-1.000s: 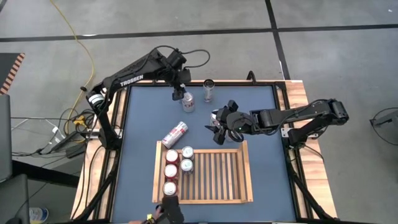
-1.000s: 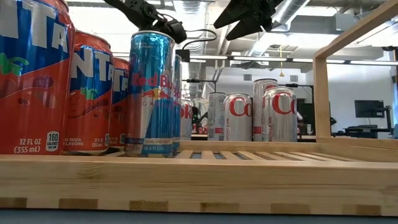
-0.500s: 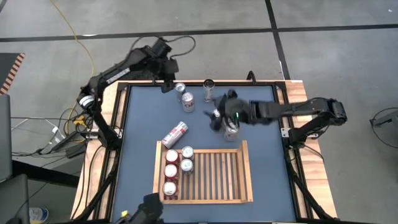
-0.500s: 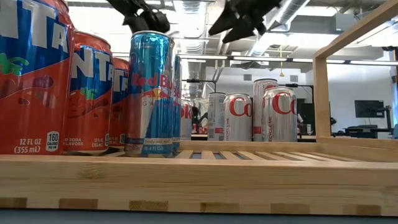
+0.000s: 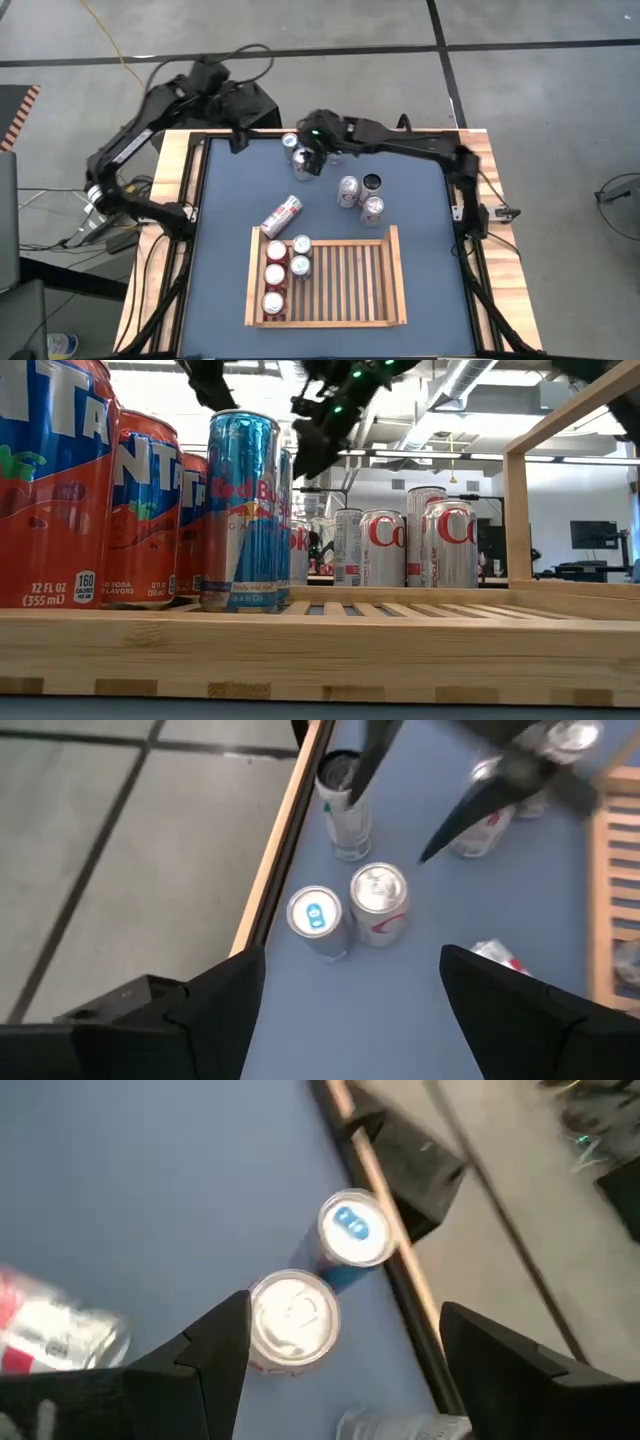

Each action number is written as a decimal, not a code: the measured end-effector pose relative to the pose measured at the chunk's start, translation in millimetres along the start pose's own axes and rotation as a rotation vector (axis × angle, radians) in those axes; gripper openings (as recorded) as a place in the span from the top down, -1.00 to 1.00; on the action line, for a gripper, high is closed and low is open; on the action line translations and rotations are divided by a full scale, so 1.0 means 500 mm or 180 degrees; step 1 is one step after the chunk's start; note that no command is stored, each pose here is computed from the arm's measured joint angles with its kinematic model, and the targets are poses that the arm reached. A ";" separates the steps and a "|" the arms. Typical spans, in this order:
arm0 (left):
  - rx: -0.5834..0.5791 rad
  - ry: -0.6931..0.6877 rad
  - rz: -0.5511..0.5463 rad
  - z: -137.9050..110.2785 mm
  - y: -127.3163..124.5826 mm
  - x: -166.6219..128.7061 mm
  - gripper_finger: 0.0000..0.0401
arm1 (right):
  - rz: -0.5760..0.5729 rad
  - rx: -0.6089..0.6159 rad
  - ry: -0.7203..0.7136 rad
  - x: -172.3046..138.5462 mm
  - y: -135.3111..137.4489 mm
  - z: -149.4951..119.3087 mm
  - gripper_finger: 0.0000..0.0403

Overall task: Place canned beverage on shelf
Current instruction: Put the blue soda can on the shelf aligned with the other blue soda can

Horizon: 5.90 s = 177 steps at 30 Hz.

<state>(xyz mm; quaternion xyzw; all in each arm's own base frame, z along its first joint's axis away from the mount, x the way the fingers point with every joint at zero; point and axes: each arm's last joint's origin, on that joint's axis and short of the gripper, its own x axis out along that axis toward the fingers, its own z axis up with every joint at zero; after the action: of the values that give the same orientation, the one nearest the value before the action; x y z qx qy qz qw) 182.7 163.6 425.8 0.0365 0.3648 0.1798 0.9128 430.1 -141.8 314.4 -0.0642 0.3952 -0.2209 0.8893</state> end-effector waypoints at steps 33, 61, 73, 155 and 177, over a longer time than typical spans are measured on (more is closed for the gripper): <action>0.0097 -0.0682 -0.0012 -0.047 -0.103 -0.221 -0.45 | 0.0124 0.0099 -0.0085 0.214 -0.061 0.015 -0.87; 0.0076 -0.0636 -0.0040 -0.049 -0.104 -0.220 -0.45 | 0.0124 0.0140 0.0123 0.230 -0.069 -0.006 0.25; 0.0035 -0.0488 -0.0098 -0.058 -0.108 -0.218 -0.45 | 0.0016 0.0171 0.0128 0.209 -0.054 0.014 0.25; -0.0233 -0.0643 -0.0068 -0.057 -0.109 -0.233 -0.45 | -0.1331 0.2080 0.0888 -0.238 0.410 -0.137 0.25; -0.0224 -0.0643 -0.0067 -0.057 -0.109 -0.233 -0.45 | -0.1831 0.2569 0.1048 -0.106 0.313 -0.166 0.25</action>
<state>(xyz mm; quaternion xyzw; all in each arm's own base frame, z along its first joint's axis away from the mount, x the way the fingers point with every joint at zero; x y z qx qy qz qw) 101.8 69.5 470.1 0.0185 0.2647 0.1782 0.9475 391.8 26.8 248.6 0.2132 0.3796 -0.5982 0.6727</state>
